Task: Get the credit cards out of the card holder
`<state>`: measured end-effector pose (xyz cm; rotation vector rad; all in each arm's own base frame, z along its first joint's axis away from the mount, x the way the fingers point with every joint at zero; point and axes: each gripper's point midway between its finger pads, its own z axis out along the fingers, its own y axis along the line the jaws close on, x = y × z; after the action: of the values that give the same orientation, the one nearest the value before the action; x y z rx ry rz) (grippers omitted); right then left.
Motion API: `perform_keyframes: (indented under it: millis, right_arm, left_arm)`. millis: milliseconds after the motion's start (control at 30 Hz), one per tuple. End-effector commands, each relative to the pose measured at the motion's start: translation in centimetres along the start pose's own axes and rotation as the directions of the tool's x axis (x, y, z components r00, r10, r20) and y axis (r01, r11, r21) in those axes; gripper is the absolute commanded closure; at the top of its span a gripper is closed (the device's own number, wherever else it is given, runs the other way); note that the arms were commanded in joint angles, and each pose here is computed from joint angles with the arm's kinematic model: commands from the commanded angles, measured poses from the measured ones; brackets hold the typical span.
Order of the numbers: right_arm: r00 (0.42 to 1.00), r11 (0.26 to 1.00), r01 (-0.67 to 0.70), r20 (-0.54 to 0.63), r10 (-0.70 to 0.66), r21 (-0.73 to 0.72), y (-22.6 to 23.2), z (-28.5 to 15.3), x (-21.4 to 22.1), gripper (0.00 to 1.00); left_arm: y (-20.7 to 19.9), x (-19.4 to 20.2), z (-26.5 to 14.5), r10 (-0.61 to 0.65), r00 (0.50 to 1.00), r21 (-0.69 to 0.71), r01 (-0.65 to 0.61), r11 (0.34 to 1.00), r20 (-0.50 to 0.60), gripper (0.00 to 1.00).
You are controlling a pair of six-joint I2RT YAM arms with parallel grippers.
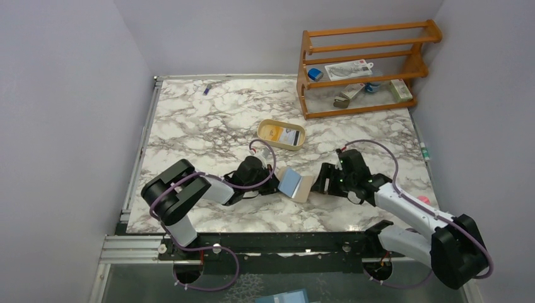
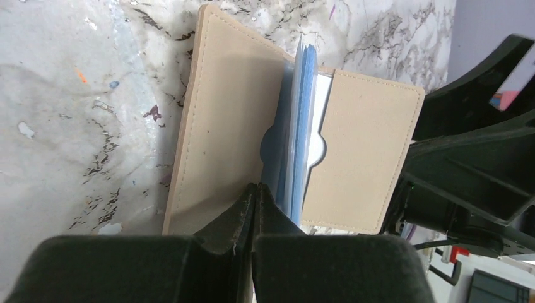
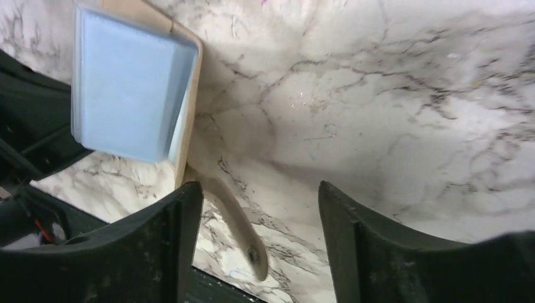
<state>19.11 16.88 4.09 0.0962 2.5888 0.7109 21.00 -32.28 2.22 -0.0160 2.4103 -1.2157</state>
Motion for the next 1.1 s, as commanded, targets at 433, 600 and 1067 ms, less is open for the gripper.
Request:
perform_keyframes:
  millis: [433, 600, 1067]
  right_arm:
    - [0.983, 0.986, 0.139, 0.134, -0.127, -0.087, 4.9, -2.6, -6.1, 0.2]
    - [0.988, 0.976, 0.136, 0.097, -0.12, -0.168, 6.3, -0.6, -5.2, 0.2]
    - [0.981, 0.993, 0.102, 0.172, -0.091, -0.056, 5.9, 2.8, -9.5, 0.21]
  left_arm:
    - [4.3, -0.1, 0.3, 0.134, 0.991, -0.319, -0.135, 0.938, -0.023, 1.0]
    - [4.5, -0.1, 0.5, 0.214, 0.976, -0.414, -0.212, 0.885, -0.042, 1.0]
    - [5.9, 1.2, 1.0, 0.307, 0.944, -0.562, -0.32, 0.763, -0.12, 1.0]
